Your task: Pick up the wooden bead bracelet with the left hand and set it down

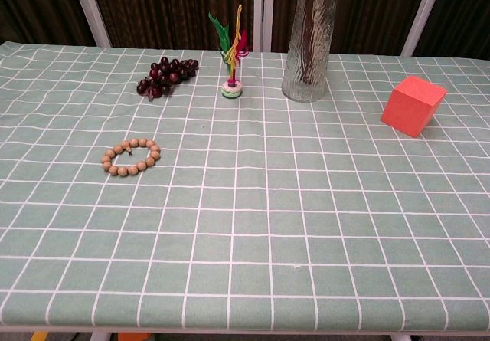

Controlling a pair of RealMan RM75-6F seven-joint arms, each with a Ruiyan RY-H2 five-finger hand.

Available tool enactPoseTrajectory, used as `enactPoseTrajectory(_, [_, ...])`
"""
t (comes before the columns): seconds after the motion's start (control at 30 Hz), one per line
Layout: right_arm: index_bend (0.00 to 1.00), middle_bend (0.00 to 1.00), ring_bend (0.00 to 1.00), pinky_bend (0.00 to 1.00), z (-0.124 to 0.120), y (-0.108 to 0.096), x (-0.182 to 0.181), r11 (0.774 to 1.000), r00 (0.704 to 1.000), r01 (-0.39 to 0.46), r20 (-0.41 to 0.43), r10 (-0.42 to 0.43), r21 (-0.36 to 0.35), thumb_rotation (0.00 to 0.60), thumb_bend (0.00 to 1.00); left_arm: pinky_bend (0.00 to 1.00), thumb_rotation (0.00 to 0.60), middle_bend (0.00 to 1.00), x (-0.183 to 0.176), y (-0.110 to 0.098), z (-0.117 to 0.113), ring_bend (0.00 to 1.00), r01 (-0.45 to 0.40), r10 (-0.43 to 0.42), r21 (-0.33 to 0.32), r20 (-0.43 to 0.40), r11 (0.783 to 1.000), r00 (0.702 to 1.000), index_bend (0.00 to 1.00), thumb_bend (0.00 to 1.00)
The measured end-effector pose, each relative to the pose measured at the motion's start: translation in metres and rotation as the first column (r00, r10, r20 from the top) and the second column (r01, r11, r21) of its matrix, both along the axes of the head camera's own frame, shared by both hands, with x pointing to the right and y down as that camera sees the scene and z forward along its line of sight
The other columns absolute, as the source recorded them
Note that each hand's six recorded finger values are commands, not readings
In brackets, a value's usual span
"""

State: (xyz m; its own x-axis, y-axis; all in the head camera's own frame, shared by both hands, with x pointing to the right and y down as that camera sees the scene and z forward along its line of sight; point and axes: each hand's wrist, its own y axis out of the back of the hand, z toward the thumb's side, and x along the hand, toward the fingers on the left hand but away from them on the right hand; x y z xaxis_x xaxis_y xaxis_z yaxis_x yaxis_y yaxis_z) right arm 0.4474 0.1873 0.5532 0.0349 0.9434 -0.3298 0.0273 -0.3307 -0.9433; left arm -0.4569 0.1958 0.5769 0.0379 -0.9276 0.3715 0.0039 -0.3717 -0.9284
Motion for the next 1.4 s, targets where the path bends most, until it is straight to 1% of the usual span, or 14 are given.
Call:
enactPoseTrajectory(0.13, [0.0,0.05,0.0,0.0,0.005,0.0,-0.002,1.0,1.0,0.005,0.008,-0.005,-0.014,0.6,0.12,0.02,0.6,0.08,0.001,-0.001,0.001,0.0,0.0,0.0,0.001,0.004,1.0,1.0,0.13,0.01])
enactPoseTrajectory(0.3, [0.0,0.05,0.0,0.0,0.002,-0.001,0.001,1.0,1.0,-0.003,0.007,0.003,0.001,0.6,0.12,0.02,0.6,0.08,0.004,-0.002,0.001,0.0,-0.014,0.014,0.001,0.003,1.0,1.0,0.13,0.01])
enactPoseTrajectory(0.4, [0.0,0.05,0.0,0.0,0.0,-0.002,0.0,1.0,1.0,0.001,0.008,-0.001,0.008,0.6,0.12,0.02,0.6,0.12,0.009,-0.005,0.002,0.0,-0.037,0.037,0.007,-0.005,0.999,0.999,0.16,0.0])
enactPoseTrajectory(0.53, [0.0,0.05,0.0,0.0,-0.006,-0.006,0.0,0.999,1.0,0.013,-0.003,-0.013,0.032,0.6,0.12,0.04,0.6,0.2,0.023,-0.015,0.004,0.02,-0.105,0.106,0.018,-0.027,0.994,0.994,0.22,0.01])
enactPoseTrajectory(0.63, [0.0,0.05,0.0,0.0,-0.012,-0.011,-0.002,0.998,1.0,0.028,-0.013,-0.027,0.051,0.6,0.12,0.06,0.6,0.24,0.04,-0.029,0.007,0.03,-0.185,0.186,0.025,-0.061,0.982,0.981,0.27,0.04])
enactPoseTrajectory(0.73, [0.0,0.05,0.0,0.0,-0.016,-0.013,-0.004,0.997,0.999,0.037,-0.018,-0.036,0.066,0.6,0.12,0.08,0.6,0.3,0.063,-0.044,0.011,0.05,-0.29,0.292,0.032,-0.097,0.956,0.952,0.31,0.08])
enactPoseTrajectory(0.83, [0.0,0.05,0.0,0.0,-0.019,-0.015,-0.003,0.997,0.999,0.035,-0.025,-0.034,0.07,0.6,0.12,0.11,0.6,0.32,0.089,-0.057,0.022,0.07,-0.401,0.401,0.029,-0.119,0.916,0.908,0.35,0.1])
enactPoseTrajectory(0.87, [0.0,0.05,0.0,0.0,-0.02,-0.015,-0.002,0.997,0.999,0.034,-0.025,-0.032,0.07,0.6,0.12,0.12,0.6,0.32,0.101,-0.061,0.028,0.07,-0.444,0.443,0.024,-0.125,0.896,0.888,0.36,0.11])
enactPoseTrajectory(1.0, [0.0,0.05,0.0,0.0,-0.021,-0.014,0.0,0.997,0.999,0.024,-0.024,-0.022,0.073,0.6,0.12,0.12,0.6,0.33,0.136,-0.069,0.051,0.08,-0.561,0.555,-0.001,-0.143,0.828,0.819,0.36,0.15])
enactPoseTrajectory(1.07, [0.0,0.06,0.0,0.0,-0.021,-0.014,0.0,0.997,1.0,0.021,-0.024,-0.019,0.076,0.6,0.12,0.12,0.6,0.32,0.151,-0.072,0.063,0.08,-0.614,0.608,-0.016,-0.127,0.789,0.784,0.36,0.15])
enactPoseTrajectory(1.17, [0.0,0.07,0.0,0.0,-0.019,-0.013,0.0,0.997,1.0,0.018,-0.02,-0.016,0.079,0.6,0.12,0.11,0.6,0.32,0.168,-0.073,0.079,0.07,-0.667,0.662,-0.043,-0.099,0.744,0.743,0.36,0.16])
enactPoseTrajectory(1.27, [0.0,0.07,0.0,0.0,-0.018,-0.013,0.001,0.997,1.0,0.013,-0.018,-0.012,0.077,0.6,0.12,0.1,0.6,0.35,0.185,-0.073,0.097,0.07,-0.701,0.694,-0.083,-0.1,0.709,0.713,0.36,0.16])
enactPoseTrajectory(1.3, [0.0,0.07,0.0,0.0,-0.017,-0.012,0.001,0.997,1.0,0.012,-0.018,-0.011,0.076,0.6,0.12,0.1,0.6,0.37,0.19,-0.073,0.103,0.07,-0.707,0.7,-0.095,-0.1,0.701,0.707,0.36,0.16])
enactPoseTrajectory(1.4, [0.0,0.07,0.0,0.0,-0.016,-0.011,0.002,0.998,1.0,0.008,-0.013,-0.007,0.069,0.6,0.12,0.1,0.6,0.38,0.198,-0.074,0.119,0.07,-0.713,0.707,-0.122,-0.096,0.691,0.701,0.37,0.16])
